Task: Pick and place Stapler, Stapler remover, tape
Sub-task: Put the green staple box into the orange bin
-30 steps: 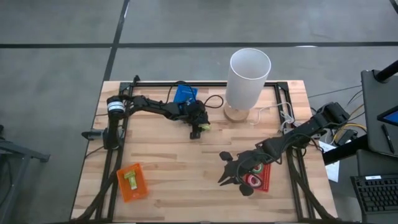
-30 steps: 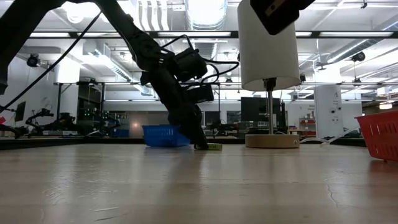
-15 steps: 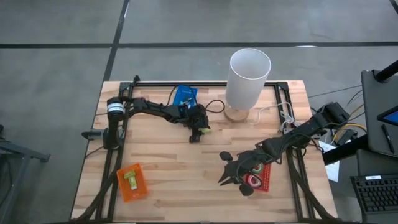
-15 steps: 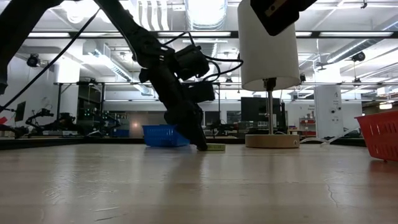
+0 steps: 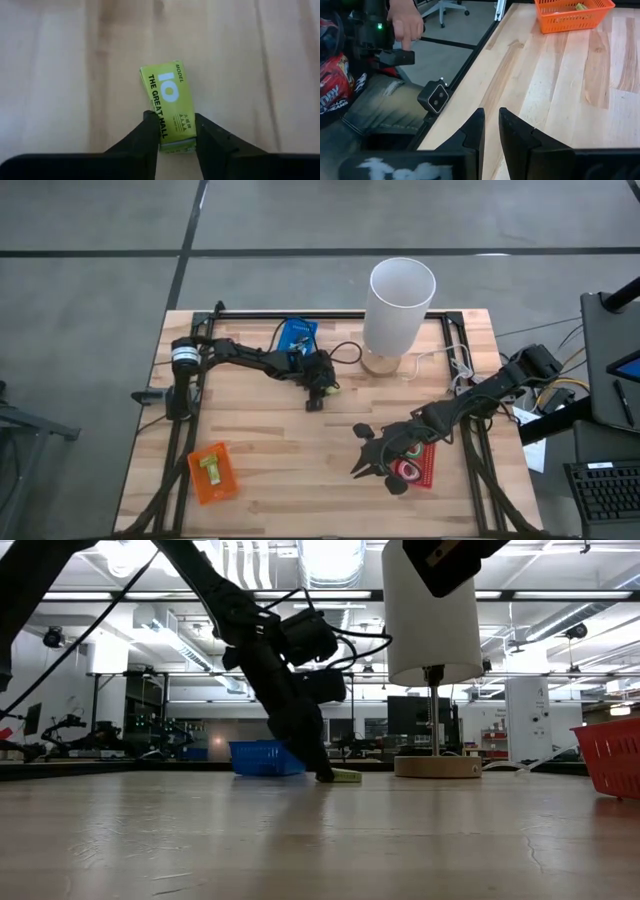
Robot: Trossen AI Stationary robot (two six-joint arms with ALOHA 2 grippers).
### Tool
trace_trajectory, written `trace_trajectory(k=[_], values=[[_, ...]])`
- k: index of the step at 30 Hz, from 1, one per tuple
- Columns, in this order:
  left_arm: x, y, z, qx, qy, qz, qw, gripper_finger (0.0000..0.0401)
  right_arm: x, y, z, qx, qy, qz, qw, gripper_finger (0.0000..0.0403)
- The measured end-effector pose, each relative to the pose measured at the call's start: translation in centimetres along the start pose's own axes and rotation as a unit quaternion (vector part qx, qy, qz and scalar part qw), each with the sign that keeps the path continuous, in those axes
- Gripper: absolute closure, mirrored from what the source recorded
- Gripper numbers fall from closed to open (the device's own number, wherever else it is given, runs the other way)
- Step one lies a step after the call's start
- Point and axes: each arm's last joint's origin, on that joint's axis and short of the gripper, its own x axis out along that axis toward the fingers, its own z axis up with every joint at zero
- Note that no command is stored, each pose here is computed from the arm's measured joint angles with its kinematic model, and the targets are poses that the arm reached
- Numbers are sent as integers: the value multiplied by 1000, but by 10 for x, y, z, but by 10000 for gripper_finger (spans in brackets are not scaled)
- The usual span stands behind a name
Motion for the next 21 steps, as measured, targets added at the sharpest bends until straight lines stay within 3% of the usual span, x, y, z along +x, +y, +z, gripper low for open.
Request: trace_trajectory(k=[11,21], values=[[-34,-30,1,-18,48,-82,995,303,0,0,-1,-8,5,-1,1000,351],[-103,-105,-5,-69,152,-165,972,313,1,-2,-9,-29,16,-2,999,351]])
